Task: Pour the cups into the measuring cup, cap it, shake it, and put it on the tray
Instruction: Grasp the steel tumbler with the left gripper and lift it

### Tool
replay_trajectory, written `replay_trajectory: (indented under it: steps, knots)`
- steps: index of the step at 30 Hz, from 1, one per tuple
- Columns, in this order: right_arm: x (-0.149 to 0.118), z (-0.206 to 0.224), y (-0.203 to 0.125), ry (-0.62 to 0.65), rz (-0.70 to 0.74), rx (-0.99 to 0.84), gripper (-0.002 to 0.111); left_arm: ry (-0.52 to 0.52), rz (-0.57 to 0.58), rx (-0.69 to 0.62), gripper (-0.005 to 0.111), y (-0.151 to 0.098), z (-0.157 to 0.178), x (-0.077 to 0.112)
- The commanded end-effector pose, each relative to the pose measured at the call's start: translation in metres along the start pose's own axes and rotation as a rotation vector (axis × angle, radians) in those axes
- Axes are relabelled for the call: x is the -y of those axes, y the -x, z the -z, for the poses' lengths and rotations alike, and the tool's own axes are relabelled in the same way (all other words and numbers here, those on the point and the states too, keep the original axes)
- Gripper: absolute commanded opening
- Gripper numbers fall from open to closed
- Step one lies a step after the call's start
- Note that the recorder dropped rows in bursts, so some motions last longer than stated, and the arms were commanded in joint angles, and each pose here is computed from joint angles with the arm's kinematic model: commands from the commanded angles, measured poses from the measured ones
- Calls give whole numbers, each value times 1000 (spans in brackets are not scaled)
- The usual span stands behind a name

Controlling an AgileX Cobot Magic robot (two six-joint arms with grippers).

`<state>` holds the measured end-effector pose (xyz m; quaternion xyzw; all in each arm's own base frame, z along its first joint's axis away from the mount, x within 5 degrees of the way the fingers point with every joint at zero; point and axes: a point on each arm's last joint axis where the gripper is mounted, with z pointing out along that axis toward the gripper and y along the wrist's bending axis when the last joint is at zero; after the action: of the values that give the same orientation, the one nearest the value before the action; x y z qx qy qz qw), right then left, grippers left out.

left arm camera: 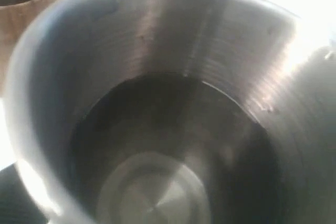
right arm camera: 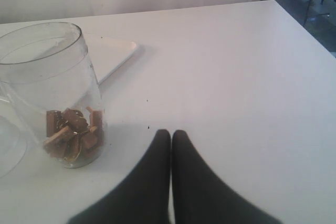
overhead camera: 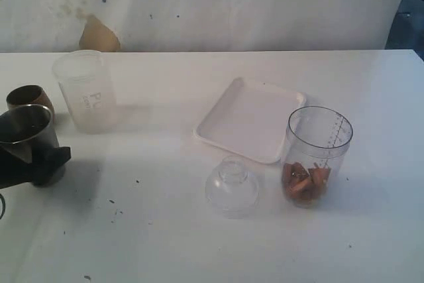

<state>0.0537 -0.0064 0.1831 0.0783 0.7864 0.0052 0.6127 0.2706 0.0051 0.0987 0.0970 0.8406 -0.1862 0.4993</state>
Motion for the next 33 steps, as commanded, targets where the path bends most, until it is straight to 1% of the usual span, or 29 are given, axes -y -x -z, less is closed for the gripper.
replay_trajectory:
  steps: [1,9,14,16,19,27,31,33]
  knots:
    - [0,0,0,6,0,6,0,-14,-22,9,105,1,-1,2]
    - [0,0,0,6,0,6,0,-4,-29,21,105,2,-1,1]
    - [0,0,0,6,0,6,0,-18,-19,96,105,9,-1,2]
    - [0,0,0,6,0,6,0,-21,-25,103,105,10,-1,2]
    - [0,0,0,6,0,6,0,-15,-83,98,105,9,-1,2]
    - [0,0,0,6,0,6,0,7,-80,38,105,4,-1,0]
    - [0,0,0,6,0,6,0,17,-67,55,105,5,-1,-1]
    - [0,0,0,6,0,6,0,20,-65,59,101,6,-1,-1]
